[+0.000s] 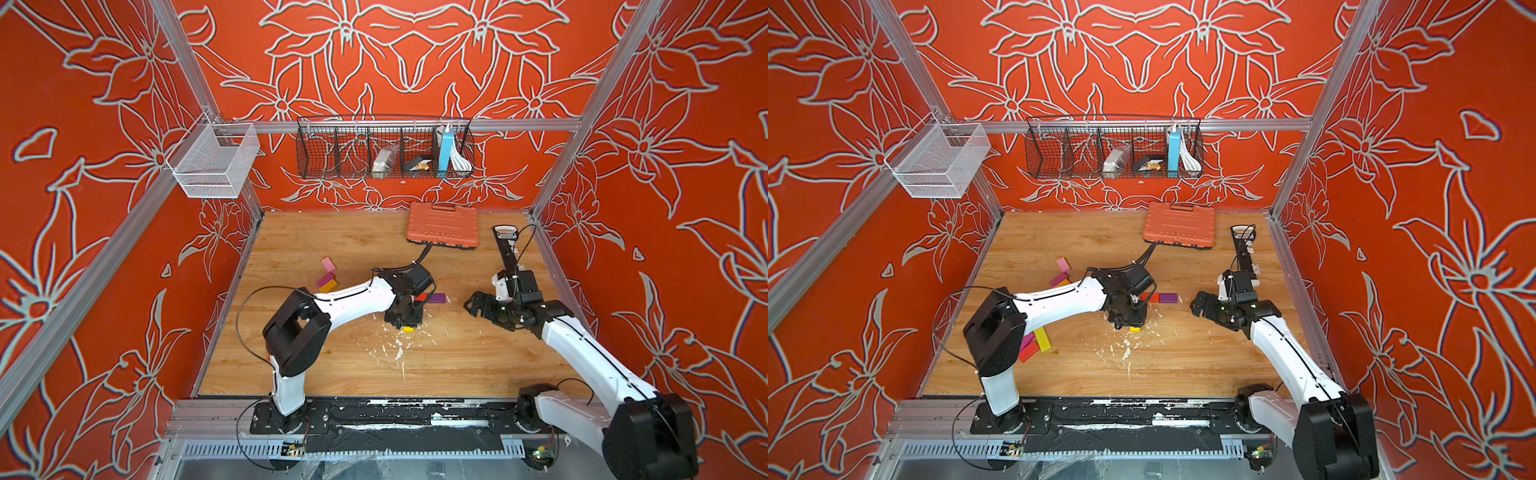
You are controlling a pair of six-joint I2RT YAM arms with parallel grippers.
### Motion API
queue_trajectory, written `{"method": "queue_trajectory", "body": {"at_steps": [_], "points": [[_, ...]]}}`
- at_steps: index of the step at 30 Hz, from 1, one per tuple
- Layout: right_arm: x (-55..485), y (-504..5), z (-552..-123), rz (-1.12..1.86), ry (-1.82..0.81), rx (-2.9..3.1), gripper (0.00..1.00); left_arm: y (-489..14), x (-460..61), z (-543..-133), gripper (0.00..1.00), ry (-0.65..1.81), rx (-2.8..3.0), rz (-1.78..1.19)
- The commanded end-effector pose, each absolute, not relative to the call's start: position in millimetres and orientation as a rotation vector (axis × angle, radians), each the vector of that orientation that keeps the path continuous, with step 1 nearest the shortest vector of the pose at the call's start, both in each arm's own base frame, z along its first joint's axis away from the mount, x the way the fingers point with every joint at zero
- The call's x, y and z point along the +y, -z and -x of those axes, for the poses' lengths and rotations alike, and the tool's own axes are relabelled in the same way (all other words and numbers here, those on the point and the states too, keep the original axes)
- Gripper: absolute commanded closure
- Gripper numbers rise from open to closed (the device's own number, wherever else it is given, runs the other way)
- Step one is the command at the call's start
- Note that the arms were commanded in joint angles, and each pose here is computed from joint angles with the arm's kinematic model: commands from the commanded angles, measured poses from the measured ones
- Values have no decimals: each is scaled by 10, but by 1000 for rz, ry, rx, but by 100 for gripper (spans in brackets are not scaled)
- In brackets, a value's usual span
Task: Assemble the letter c with building blocks
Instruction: Place the building block at the center of the board.
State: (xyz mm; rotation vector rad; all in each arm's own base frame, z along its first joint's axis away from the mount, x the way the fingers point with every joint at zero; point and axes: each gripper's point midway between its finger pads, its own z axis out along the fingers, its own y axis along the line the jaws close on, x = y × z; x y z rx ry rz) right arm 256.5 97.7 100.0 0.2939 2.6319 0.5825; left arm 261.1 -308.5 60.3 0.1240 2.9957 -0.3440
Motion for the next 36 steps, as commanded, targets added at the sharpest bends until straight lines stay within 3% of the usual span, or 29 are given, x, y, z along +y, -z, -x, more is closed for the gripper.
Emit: {"method": "queue_trajectory", "body": {"at_steps": [1, 16, 24, 36], "points": [[928, -912, -2573, -316, -547, 2647, 2, -574, -3167, -2601, 74, 314, 2990, -78], [906, -847, -2552, -338, -537, 2650, 2, -269, -3326, -2585, 69, 273, 3026, 4], [947, -860, -2529, -311, -565, 2657, 3, -424, -3352, -2611, 34, 315, 2996, 5], [1307, -872, -2437, -182, -512, 2705, 16, -1165, -2990, -2783, 5, 564, 2833, 40]]}}
